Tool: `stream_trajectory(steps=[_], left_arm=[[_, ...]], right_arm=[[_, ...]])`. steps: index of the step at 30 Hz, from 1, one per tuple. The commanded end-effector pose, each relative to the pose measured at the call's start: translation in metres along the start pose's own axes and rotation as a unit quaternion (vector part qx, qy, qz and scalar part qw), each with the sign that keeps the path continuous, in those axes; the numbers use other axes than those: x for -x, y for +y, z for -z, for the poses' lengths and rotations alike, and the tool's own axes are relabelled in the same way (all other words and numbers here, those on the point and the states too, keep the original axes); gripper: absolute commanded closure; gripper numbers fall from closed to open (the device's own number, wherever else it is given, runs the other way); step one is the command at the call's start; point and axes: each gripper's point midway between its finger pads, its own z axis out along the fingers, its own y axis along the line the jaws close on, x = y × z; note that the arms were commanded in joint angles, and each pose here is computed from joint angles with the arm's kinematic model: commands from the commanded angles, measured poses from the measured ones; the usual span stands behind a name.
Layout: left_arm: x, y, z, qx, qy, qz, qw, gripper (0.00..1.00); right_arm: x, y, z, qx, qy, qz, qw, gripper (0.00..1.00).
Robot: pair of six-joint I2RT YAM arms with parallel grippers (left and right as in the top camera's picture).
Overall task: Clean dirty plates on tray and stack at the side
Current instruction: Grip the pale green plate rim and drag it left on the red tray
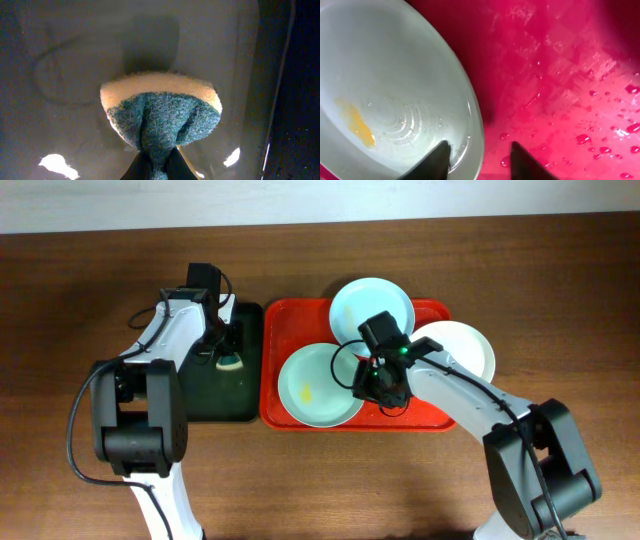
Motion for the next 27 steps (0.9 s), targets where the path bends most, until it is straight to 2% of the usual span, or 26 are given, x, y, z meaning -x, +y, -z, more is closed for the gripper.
stream_trajectory(steps=[1, 7, 11, 12, 14, 16, 19, 27], left_arm=[[-0.004, 0.002, -0.009, 0.005, 0.009, -0.007, 1.0, 0.94], [-0.004, 0.004, -0.009, 0.006, 0.009, -0.006, 1.0, 0.93], [-0.004, 0.004, -0.009, 0.006, 0.009, -0.006, 1.0, 0.9], [-0.004, 0.003, -0.009, 0.005, 0.009, -0.006, 1.0, 0.9], [-0.004, 0.002, -0.009, 0.004, 0.009, -0.007, 1.0, 0.9], [-0.004, 0.002, -0.009, 0.004, 0.009, -0.007, 1.0, 0.93], [-0.004, 0.003, -0.009, 0.004, 0.009, -0.006, 1.0, 0.96], [-0.004, 0.002, -0.009, 0.004, 0.009, -0.007, 1.0, 0.95]], right_arm=[[0.01, 0.0, 0.0, -0.005, -0.019, 0.075, 0.997, 0.4], [0.05, 0.0, 0.04, -0.002, -0.035, 0.101, 0.994, 0.37], [0.033, 0.006, 0.041, 0.028, 0.005, 0.208, 0.978, 0.36], [0.028, 0.003, 0.039, 0.027, 0.016, 0.212, 0.977, 0.39], [0.022, -0.003, 0.033, 0.023, 0.024, 0.21, 0.977, 0.57], [0.019, -0.007, 0.023, 0.023, 0.026, 0.209, 0.977, 0.65], [0.018, -0.011, 0.01, 0.026, 0.021, 0.21, 0.977, 0.69], [0.024, -0.007, 0.004, 0.033, 0.006, 0.213, 0.976, 0.76]])
